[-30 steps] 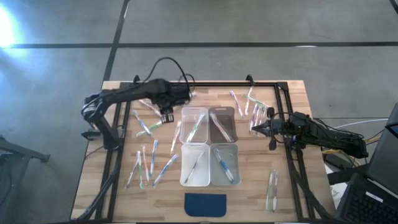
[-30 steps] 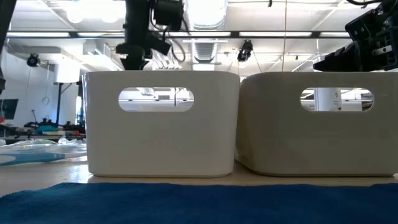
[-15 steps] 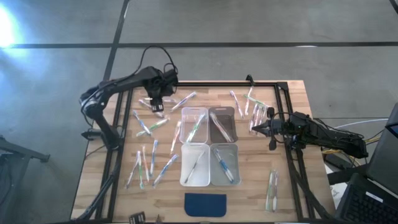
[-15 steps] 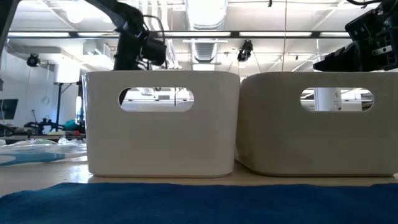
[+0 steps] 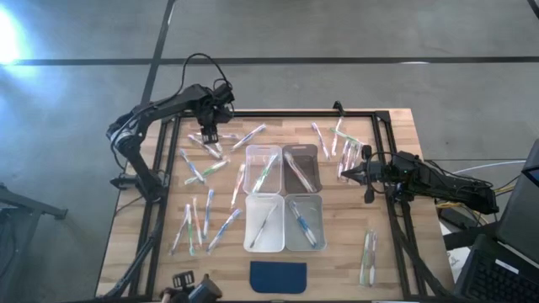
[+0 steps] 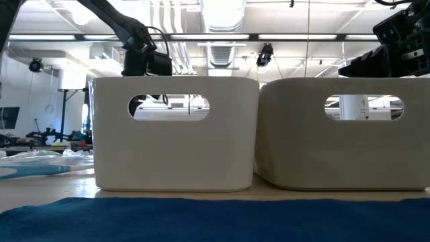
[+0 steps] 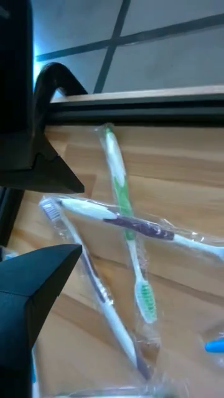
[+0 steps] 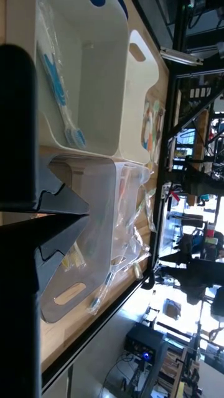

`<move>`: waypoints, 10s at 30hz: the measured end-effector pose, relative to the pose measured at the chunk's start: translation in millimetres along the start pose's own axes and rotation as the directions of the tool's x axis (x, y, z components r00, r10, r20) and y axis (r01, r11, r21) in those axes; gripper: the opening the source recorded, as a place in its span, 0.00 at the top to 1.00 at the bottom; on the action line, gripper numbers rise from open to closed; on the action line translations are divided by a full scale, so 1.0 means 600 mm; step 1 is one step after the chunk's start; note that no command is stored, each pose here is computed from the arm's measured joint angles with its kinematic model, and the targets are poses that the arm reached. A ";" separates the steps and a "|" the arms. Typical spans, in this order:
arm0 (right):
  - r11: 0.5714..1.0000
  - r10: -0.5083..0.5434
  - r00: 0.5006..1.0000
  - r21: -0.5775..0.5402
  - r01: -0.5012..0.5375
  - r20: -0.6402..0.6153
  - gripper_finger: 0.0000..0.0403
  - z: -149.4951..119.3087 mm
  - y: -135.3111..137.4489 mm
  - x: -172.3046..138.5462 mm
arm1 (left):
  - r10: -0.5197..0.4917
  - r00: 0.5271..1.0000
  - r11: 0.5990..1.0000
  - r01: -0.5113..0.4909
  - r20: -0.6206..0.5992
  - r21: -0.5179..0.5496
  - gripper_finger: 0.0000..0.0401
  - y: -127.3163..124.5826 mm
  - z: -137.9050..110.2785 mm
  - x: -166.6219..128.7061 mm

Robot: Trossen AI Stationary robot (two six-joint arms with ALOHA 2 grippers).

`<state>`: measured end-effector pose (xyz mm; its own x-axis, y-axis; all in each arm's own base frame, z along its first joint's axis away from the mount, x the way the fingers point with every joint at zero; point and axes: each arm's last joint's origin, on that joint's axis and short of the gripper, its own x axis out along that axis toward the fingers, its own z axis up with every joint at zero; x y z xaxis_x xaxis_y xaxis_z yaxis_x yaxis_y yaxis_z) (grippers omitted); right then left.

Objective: Pick & Place Toothbrushes
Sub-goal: Put the violet toothbrush into the white bin, then put the blue toothbrush into the gray bin

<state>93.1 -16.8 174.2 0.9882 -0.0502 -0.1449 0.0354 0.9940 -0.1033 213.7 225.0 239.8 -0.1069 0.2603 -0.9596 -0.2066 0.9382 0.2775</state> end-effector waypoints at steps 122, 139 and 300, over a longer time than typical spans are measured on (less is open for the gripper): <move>1.000 0.000 1.000 0.000 0.000 0.000 0.98 0.000 0.000 0.000 | -0.213 0.821 0.754 0.483 0.530 -0.445 0.93 -0.448 0.073 -0.303; 1.000 0.000 1.000 0.000 0.000 0.000 0.98 0.000 0.000 0.000 | -0.256 0.847 0.739 0.482 0.466 -0.470 0.93 -0.566 0.108 -0.269; 1.000 0.000 1.000 0.000 0.000 0.000 0.98 0.000 0.000 0.000 | 0.338 0.488 0.819 0.270 0.805 -0.507 0.65 -0.309 -0.224 -0.200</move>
<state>93.1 -16.9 174.2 0.9881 -0.0505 -0.1452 0.0356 0.9940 -0.1032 134.3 -10.7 310.0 0.6611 0.6272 -0.4118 -0.6908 0.7230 -0.0078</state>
